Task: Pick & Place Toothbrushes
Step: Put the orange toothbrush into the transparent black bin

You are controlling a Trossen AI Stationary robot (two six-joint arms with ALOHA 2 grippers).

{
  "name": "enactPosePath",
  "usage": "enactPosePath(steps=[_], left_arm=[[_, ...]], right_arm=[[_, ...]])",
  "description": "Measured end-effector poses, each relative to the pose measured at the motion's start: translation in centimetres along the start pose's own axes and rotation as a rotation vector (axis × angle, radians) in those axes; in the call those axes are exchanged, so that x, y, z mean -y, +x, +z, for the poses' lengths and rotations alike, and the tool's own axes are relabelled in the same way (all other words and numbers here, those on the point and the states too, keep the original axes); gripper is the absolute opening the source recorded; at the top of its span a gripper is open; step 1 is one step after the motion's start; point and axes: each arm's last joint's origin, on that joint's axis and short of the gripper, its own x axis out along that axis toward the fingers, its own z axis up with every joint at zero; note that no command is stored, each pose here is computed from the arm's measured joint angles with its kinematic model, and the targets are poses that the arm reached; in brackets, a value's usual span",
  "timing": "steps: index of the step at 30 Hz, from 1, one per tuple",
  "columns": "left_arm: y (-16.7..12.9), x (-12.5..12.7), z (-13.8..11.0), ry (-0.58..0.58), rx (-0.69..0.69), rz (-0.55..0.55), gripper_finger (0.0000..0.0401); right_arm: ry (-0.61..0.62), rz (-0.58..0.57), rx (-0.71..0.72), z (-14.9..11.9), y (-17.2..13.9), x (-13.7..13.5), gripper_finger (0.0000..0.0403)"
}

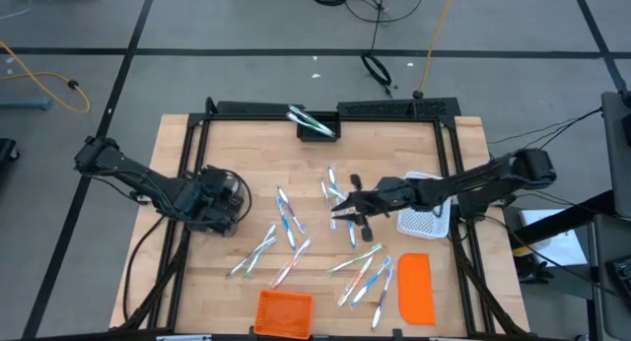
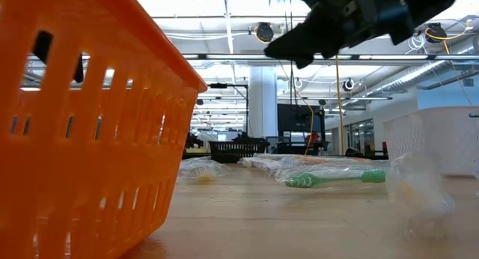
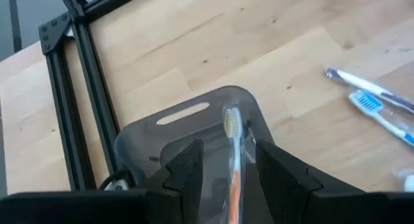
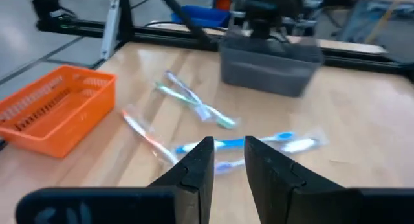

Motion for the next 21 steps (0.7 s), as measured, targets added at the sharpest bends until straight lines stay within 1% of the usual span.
enactPosePath(steps=[7,16,21], left_arm=[[-0.1,1.0,0.3,0.038,0.089,-0.084,0.0143],[-0.2,2.0,0.5,0.077,0.141,-0.162,0.0143],[-0.2,2.2,0.6,0.073,0.162,-0.172,0.0143]], right_arm=[[0.006,0.15,-0.082,-0.7,4.0,-0.2,0.0082],[-0.093,0.232,-0.252,-2.2,8.9,-2.2,0.0083],[-0.143,0.263,-0.315,-2.8,10.9,-3.0,0.0104]])
